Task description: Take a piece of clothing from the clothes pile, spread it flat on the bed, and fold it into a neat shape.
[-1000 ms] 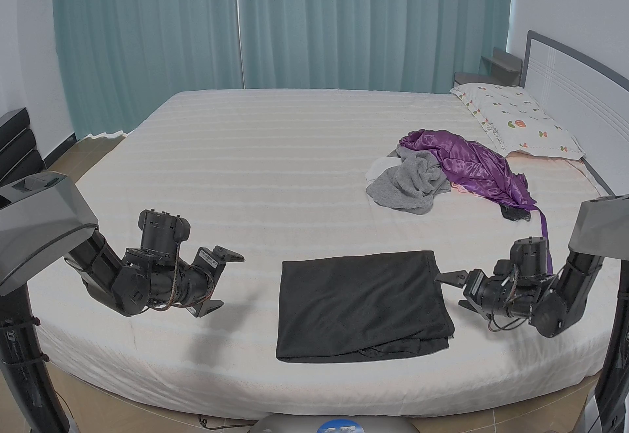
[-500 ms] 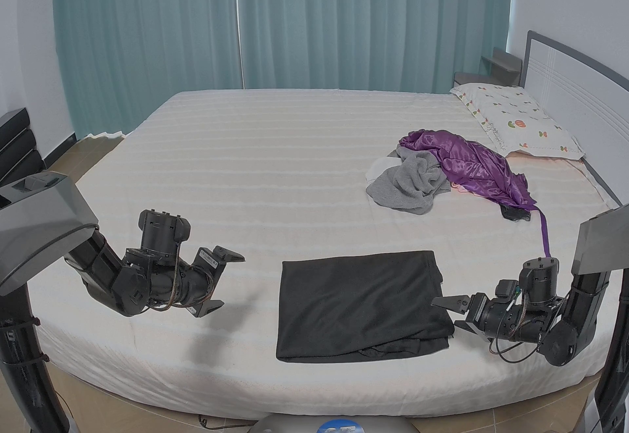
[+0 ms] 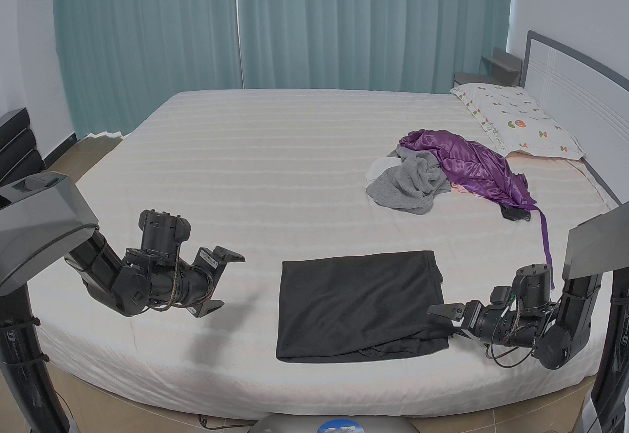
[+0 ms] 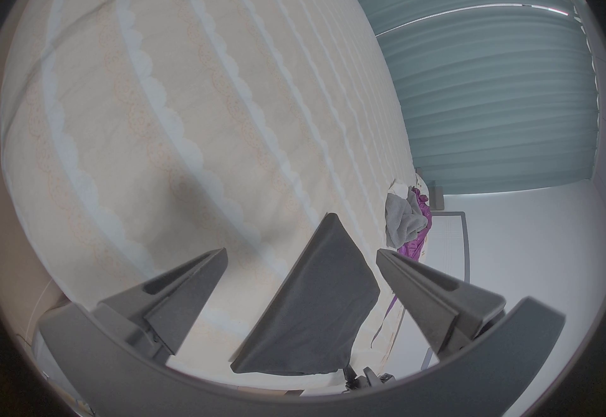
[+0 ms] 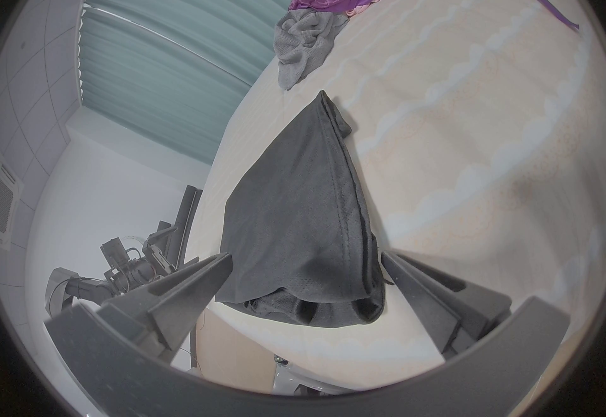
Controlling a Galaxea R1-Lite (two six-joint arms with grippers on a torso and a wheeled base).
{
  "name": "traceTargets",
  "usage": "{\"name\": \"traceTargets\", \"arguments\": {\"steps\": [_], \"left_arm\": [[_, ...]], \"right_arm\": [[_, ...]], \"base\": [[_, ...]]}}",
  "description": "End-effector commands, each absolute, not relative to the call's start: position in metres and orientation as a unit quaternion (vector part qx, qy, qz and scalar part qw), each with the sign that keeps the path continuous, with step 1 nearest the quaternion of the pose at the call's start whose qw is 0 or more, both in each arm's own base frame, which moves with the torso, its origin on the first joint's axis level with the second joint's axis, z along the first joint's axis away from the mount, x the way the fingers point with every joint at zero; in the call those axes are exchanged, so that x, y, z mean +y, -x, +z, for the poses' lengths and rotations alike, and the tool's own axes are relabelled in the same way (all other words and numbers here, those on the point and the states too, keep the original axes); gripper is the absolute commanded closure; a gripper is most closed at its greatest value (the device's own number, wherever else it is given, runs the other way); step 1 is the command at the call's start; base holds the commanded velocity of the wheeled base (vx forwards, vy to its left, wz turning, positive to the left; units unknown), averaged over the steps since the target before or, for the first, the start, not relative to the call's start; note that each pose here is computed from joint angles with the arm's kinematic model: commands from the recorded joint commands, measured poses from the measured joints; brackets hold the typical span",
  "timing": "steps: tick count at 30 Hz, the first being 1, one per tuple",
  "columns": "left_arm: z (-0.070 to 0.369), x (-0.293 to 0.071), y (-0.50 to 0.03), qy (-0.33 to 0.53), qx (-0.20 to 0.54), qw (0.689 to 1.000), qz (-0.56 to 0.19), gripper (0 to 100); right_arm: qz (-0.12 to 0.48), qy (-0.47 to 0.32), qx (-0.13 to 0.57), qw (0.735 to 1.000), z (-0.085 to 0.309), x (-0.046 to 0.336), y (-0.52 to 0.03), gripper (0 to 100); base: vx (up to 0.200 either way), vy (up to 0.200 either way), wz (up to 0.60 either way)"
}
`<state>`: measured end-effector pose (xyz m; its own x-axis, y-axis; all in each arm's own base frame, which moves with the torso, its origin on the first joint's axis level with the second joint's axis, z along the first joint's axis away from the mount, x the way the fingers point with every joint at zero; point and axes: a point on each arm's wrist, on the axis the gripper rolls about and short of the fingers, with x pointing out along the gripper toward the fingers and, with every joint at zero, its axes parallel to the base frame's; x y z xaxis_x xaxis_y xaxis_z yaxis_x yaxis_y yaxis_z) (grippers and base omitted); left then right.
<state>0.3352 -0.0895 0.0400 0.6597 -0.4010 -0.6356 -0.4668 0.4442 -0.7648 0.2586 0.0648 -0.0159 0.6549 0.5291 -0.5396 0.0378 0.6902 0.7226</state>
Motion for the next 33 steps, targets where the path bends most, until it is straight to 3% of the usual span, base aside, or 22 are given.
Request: {"name": "traceTargets", "arguments": {"steps": [1, 5, 6, 33], "left_arm": [[0.040, -0.089, -0.335, 0.527, 0.412, 0.743, 0.023, 0], [0.040, -0.089, -0.335, 0.527, 0.412, 0.743, 0.023, 0], [0.040, -0.089, -0.335, 0.527, 0.412, 0.743, 0.023, 0], [0.040, -0.089, -0.335, 0.528, 0.412, 0.742, 0.023, 0]], "right_arm": [[0.147, -0.365, 0.390, 0.833, -0.019, 0.065, -0.261, 0], [0.145, -0.365, 0.392, 0.832, -0.023, 0.065, -0.262, 0], [0.144, -0.364, 0.394, 0.832, -0.024, 0.066, -0.262, 100], [0.146, -0.354, 0.365, 0.849, 0.004, 0.059, -0.246, 100]], "base": [[0.000, 0.000, 0.00], [0.000, 0.000, 0.00], [0.000, 0.000, 0.00], [0.000, 0.000, 0.00]]}}
